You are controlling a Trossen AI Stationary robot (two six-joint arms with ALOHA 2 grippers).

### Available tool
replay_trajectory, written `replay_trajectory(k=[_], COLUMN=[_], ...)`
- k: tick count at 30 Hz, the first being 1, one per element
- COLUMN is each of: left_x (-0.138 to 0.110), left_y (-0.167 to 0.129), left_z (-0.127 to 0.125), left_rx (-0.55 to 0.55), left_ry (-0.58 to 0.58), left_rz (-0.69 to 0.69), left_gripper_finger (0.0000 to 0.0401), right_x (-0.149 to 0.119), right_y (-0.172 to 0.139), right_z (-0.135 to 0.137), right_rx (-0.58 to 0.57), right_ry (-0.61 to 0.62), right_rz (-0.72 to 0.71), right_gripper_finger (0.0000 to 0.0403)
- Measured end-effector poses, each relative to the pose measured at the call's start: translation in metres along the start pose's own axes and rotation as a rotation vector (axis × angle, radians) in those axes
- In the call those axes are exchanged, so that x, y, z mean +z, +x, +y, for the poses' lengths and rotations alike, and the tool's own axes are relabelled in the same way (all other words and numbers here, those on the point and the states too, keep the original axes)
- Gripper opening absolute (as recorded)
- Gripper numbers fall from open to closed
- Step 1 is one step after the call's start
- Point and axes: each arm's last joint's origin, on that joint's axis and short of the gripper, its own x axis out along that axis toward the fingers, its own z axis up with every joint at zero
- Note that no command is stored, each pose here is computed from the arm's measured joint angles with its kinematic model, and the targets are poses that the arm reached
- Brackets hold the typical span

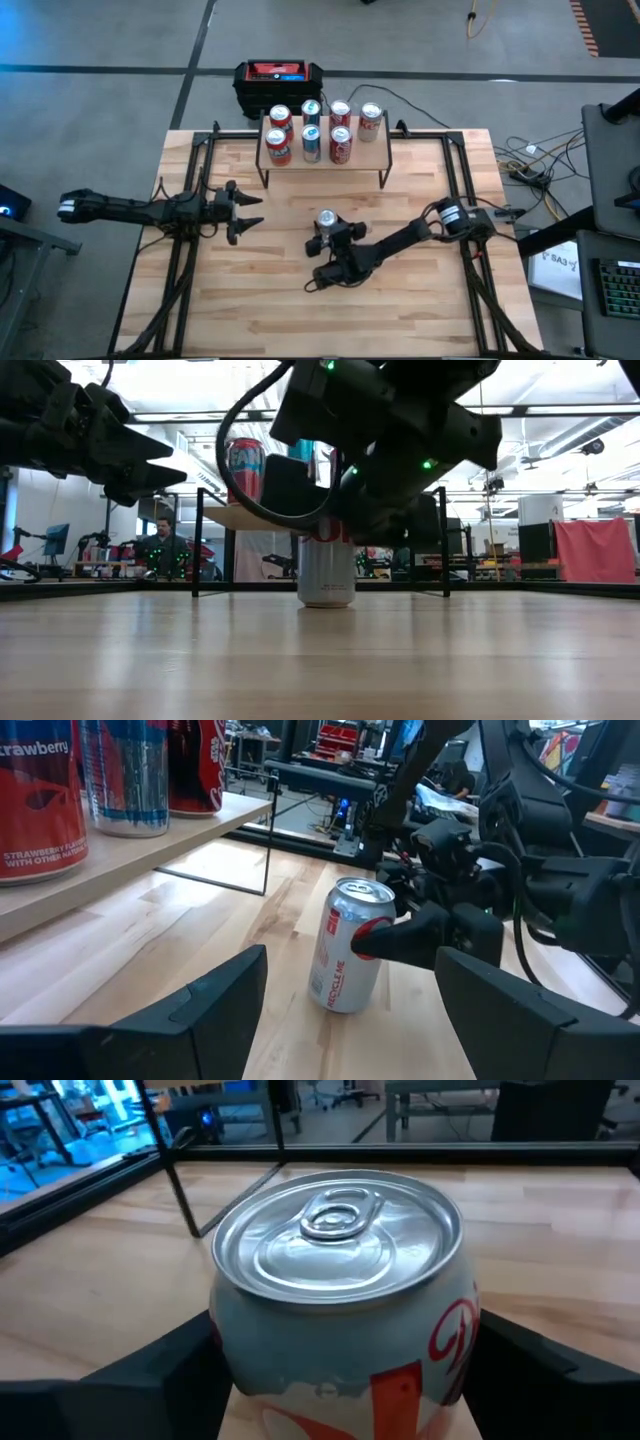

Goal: Place canned beverage on shelf
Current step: Put the red and silver soda can on the shelf aligned with the other red and silver soda can

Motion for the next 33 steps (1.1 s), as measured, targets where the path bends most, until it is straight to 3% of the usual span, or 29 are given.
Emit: replay_trajectory(k=[14, 23, 33], left_x=[0.0, 0.0, 0.0], left_y=[0.0, 0.0, 0.0], left_z=[0.0, 0.0, 0.0], left_rx=[0.0, 0.0, 0.0], left_ry=[0.0, 0.0, 0.0], left_rz=[0.0, 0.0, 0.0], left_gripper_finger=[0.0275, 0.0275, 0.0275], right_x=[0.012, 0.08, 0.163], right_y=[-0.014, -0.038, -0.049], right_z=[0.007, -0.006, -0.053], right_rx=[0.042, 0.04, -0.058], right_ry=[-0.015, -0.045, -0.07], right_rz=[-0.033, -0.034, -0.053], right_gripper_finger=[0.0297, 0.0297, 0.0297])
